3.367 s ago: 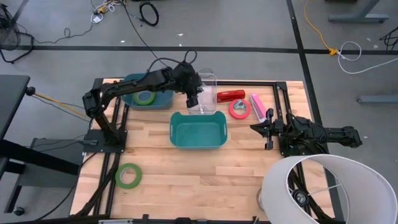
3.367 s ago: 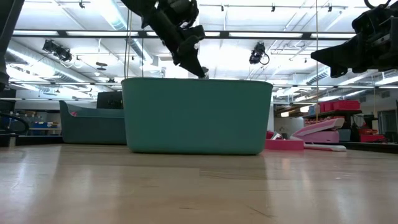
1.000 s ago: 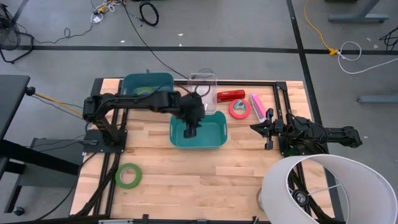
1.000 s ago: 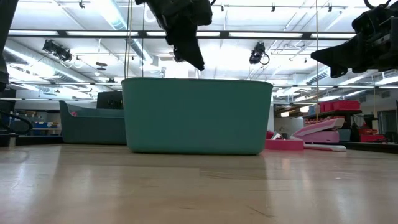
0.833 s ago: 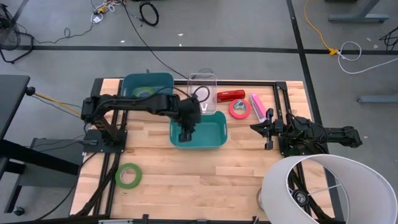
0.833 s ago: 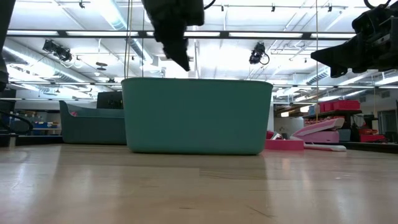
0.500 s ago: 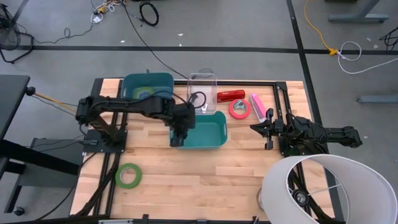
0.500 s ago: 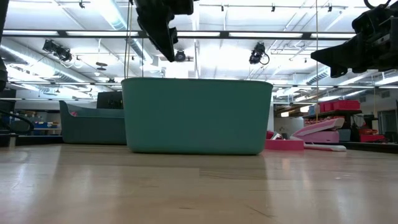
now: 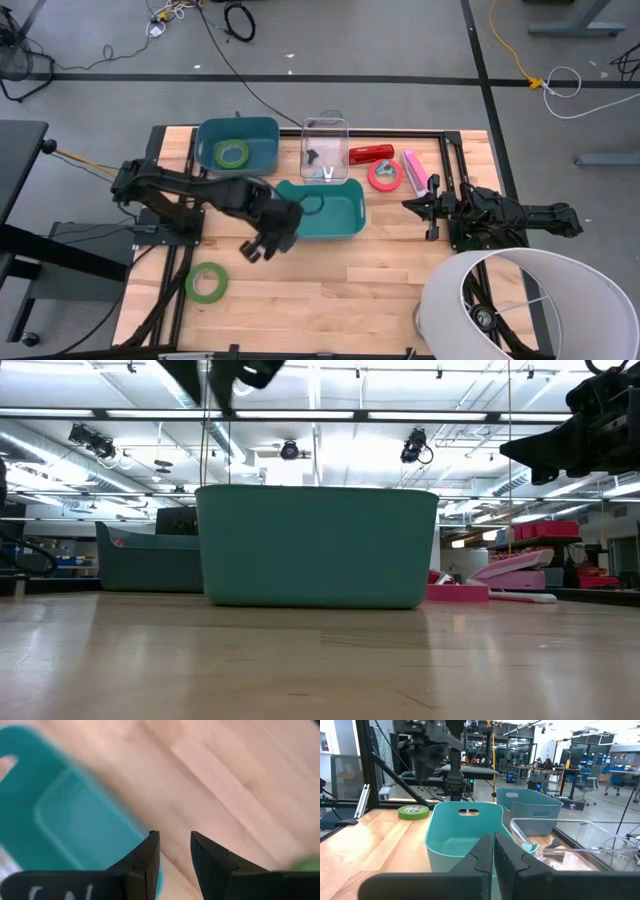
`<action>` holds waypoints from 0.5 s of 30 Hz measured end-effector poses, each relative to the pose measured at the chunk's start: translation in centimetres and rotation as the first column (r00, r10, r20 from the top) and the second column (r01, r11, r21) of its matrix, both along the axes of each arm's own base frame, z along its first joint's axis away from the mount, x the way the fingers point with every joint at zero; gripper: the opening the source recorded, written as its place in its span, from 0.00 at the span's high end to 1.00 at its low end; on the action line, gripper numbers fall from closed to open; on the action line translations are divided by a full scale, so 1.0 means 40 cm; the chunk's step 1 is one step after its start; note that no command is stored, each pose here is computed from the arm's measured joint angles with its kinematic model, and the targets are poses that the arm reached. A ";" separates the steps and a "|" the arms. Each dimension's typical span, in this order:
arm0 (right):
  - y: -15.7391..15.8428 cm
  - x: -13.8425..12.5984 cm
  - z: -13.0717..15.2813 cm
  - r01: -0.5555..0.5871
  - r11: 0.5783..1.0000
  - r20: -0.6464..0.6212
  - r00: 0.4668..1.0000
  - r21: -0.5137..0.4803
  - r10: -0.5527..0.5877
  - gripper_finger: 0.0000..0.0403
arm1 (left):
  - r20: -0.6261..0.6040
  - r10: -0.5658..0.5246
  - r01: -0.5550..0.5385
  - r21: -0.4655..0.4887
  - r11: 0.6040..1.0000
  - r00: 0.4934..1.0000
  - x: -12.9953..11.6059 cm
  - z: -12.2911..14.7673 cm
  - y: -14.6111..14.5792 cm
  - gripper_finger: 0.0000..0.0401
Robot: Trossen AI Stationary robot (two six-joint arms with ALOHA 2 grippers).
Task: Pick and place Stapler, Stapler remover, tape
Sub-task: Put the green tape into the blue bin
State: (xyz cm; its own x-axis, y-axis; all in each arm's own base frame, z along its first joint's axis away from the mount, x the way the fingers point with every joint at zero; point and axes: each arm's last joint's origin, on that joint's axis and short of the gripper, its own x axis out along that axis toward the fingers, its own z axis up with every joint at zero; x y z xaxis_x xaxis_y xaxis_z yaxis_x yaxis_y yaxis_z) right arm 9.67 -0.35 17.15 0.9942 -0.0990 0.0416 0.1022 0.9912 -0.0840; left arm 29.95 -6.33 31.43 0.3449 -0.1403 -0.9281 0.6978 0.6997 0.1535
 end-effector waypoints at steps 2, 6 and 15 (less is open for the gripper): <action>0.000 0.000 0.000 0.000 1.000 0.000 1.000 0.000 0.000 0.96 | -0.025 -0.099 0.100 0.028 0.995 0.995 -0.012 -0.003 -0.019 0.72; 0.000 0.000 0.000 0.000 1.000 0.000 1.000 0.000 0.000 0.96 | -0.099 -0.231 0.234 0.014 0.972 0.968 -0.040 -0.009 -0.052 0.72; 0.000 0.000 0.000 0.000 1.000 0.000 1.000 0.000 0.000 0.96 | -0.151 -0.360 0.362 -0.013 0.932 0.921 -0.087 -0.012 -0.146 0.72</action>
